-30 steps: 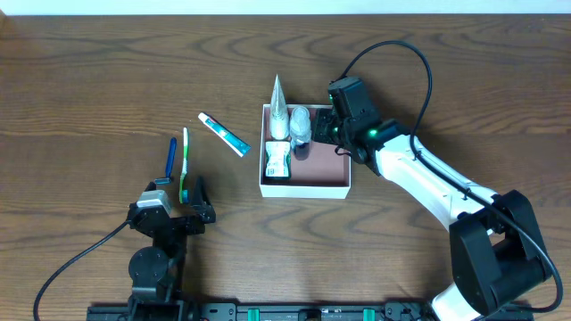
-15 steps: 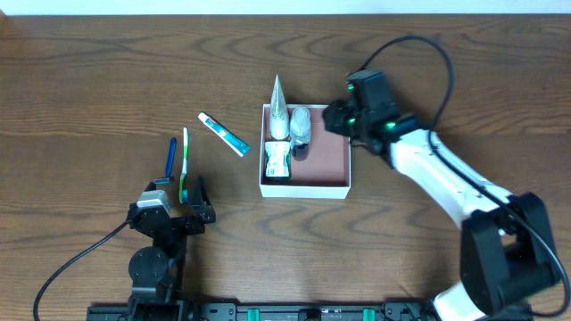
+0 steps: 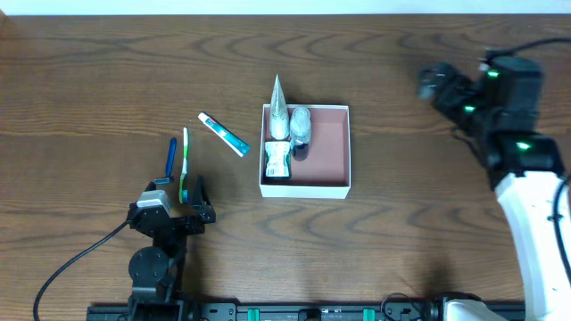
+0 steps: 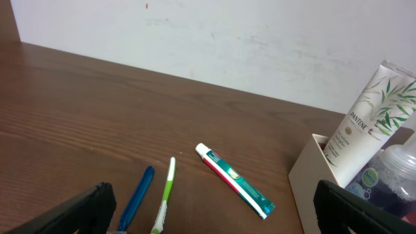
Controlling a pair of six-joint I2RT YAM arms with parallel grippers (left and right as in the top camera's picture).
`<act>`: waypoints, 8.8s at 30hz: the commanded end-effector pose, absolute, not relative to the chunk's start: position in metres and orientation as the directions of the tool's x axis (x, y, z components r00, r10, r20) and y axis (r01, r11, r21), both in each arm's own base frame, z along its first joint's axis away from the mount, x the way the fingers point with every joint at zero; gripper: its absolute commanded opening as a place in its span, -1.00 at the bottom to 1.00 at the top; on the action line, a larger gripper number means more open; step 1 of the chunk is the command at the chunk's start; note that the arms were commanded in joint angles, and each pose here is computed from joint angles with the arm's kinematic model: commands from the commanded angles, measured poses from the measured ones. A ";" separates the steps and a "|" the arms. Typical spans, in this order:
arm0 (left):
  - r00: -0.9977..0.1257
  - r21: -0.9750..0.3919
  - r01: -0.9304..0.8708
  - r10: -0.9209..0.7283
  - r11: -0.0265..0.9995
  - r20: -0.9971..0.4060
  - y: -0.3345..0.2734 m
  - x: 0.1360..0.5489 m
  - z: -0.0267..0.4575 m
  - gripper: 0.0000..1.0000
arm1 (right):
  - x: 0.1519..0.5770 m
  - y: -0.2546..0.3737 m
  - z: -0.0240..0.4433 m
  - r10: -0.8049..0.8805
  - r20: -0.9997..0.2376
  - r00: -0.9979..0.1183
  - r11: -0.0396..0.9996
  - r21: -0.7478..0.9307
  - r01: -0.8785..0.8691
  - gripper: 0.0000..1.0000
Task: Pack container
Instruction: 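Open the right gripper and retract the right arm to the side, then reach the left gripper to the Colgate toothpaste tube and grasp it, then lift the toothpaste tube with the left gripper and carry it over the box, then lower the toothpaste tube upright into the box beside the pump bottle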
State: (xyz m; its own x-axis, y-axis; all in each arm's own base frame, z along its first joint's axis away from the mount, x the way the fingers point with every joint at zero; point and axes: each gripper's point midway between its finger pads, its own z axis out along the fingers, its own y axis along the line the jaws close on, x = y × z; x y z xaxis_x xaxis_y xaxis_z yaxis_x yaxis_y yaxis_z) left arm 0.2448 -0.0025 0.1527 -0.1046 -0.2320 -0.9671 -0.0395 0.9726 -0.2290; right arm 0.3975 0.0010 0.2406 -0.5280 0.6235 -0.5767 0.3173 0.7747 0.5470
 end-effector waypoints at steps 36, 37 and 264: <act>-0.637 -0.126 -0.055 -0.132 0.991 -0.760 -0.017 0.308 0.199 0.96 | 0.370 -0.060 0.219 0.707 -0.516 -0.484 0.707 0.485 0.514 0.99; -0.666 -0.117 -0.056 -0.125 0.992 -0.735 -0.018 0.316 0.194 0.96 | 0.370 -0.060 0.219 0.707 -0.516 -0.484 0.707 0.485 0.514 0.99; -0.628 -0.077 0.118 0.014 0.990 -0.778 -0.278 0.352 0.078 -0.88 | 0.370 -0.060 0.219 0.706 -0.516 -0.485 0.708 0.485 0.513 0.98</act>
